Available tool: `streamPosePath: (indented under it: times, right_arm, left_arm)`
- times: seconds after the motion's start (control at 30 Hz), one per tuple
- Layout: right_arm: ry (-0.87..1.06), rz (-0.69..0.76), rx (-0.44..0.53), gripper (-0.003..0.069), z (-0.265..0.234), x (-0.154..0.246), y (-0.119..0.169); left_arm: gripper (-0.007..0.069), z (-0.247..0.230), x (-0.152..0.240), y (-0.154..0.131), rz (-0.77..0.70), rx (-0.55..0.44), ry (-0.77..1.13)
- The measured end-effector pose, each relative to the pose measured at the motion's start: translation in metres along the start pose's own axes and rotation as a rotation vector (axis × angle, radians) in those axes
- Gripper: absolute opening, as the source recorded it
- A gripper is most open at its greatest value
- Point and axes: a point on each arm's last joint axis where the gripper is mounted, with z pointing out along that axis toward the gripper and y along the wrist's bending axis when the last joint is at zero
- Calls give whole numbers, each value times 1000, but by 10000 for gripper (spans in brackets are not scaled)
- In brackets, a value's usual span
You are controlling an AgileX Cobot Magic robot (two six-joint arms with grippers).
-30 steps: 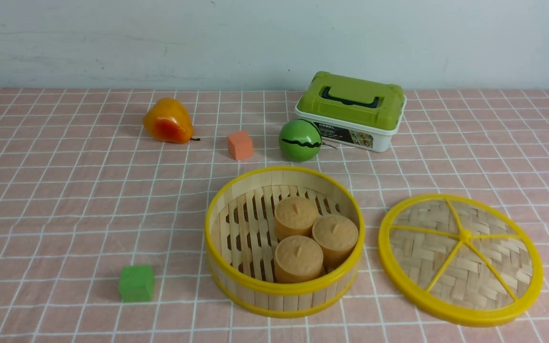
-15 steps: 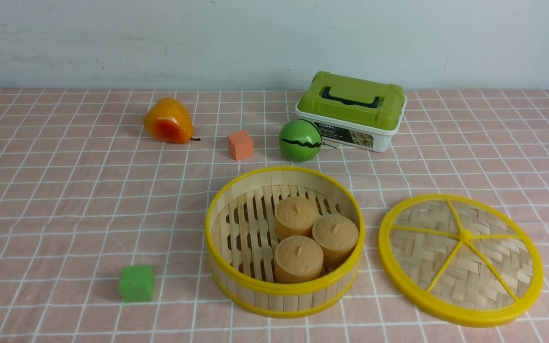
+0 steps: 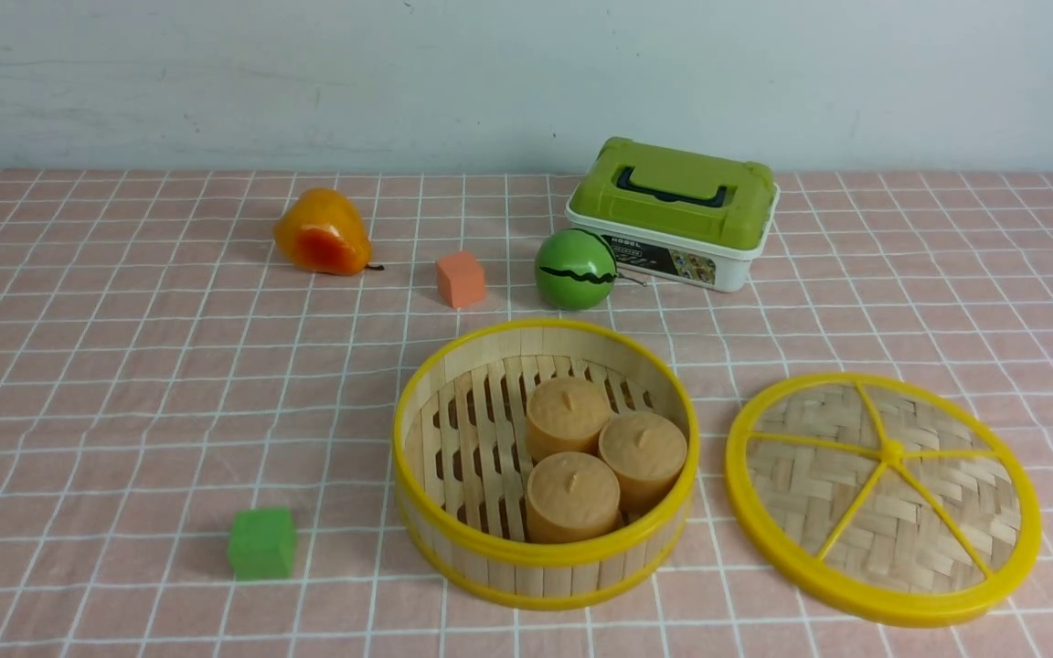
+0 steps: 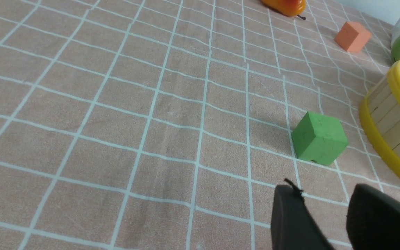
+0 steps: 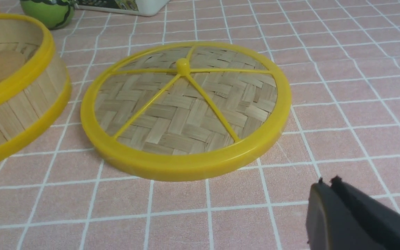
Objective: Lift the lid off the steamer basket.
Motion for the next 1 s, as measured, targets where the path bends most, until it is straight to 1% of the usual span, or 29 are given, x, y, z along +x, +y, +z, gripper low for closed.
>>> streamPosePath:
  times: [1.0]
  right_arm:
    - [2, -2, -11, -14, 0, 0, 1]
  left_arm:
    - [239, 0, 0, 0, 0, 0, 0]
